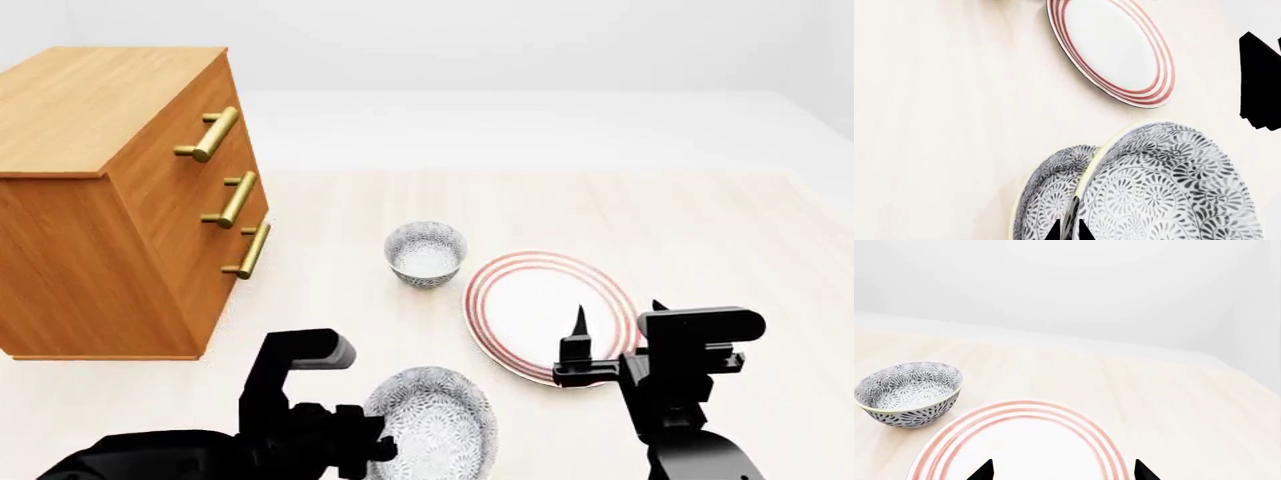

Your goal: Stack the bowl in the middle on the bowl at the back.

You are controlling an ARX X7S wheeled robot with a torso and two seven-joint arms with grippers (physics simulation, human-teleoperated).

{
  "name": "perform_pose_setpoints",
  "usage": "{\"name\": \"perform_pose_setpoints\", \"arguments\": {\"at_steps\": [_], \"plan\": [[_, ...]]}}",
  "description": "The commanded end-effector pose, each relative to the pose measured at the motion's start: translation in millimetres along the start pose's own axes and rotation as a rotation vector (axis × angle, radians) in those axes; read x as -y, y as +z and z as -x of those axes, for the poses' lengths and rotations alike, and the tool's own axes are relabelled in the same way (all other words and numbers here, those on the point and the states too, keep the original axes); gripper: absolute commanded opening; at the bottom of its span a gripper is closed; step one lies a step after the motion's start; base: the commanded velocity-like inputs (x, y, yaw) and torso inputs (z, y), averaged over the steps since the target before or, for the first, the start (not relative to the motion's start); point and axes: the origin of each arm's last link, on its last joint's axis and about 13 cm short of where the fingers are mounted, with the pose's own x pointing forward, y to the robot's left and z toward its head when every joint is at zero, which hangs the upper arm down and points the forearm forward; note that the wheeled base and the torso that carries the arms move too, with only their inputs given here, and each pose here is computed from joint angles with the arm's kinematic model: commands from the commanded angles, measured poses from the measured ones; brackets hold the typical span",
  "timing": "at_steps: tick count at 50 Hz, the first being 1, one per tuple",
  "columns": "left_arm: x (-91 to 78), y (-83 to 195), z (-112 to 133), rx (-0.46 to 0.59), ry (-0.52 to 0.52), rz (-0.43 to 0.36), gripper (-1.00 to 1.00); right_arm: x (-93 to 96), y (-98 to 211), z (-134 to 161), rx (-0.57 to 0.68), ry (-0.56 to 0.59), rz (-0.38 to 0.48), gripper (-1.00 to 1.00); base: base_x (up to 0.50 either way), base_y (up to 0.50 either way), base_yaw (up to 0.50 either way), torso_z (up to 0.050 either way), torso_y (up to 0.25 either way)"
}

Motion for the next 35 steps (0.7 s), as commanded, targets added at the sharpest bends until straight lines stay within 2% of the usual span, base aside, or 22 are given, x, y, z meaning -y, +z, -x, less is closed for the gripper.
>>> {"name": "perform_pose_setpoints", "arguments": {"at_steps": [1, 23, 35], "plan": [[2.3, 1.7, 2.4, 0.017, -0.032, -0.005, 1.0, 0.9, -1.2, 0.1, -0.004, -0.003, -0.003, 1.0, 0.0, 0.0, 0.0, 0.0, 0.0], [4.2, 5.5, 9.6, 0.057, -0.051, -0.017, 1.0, 1.8, -3.7, 0.3, -0.009, -0.008, -0.007, 1.0, 0.0, 0.0, 0.0, 0.0, 0.0], [7.4, 38.3, 36.3, 0.254, -0.085, -0.019, 1.0, 1.0, -2.5, 0.5, -0.006, -0.005, -0.006, 1.0, 0.0, 0.0, 0.0, 0.0, 0.0]]}}
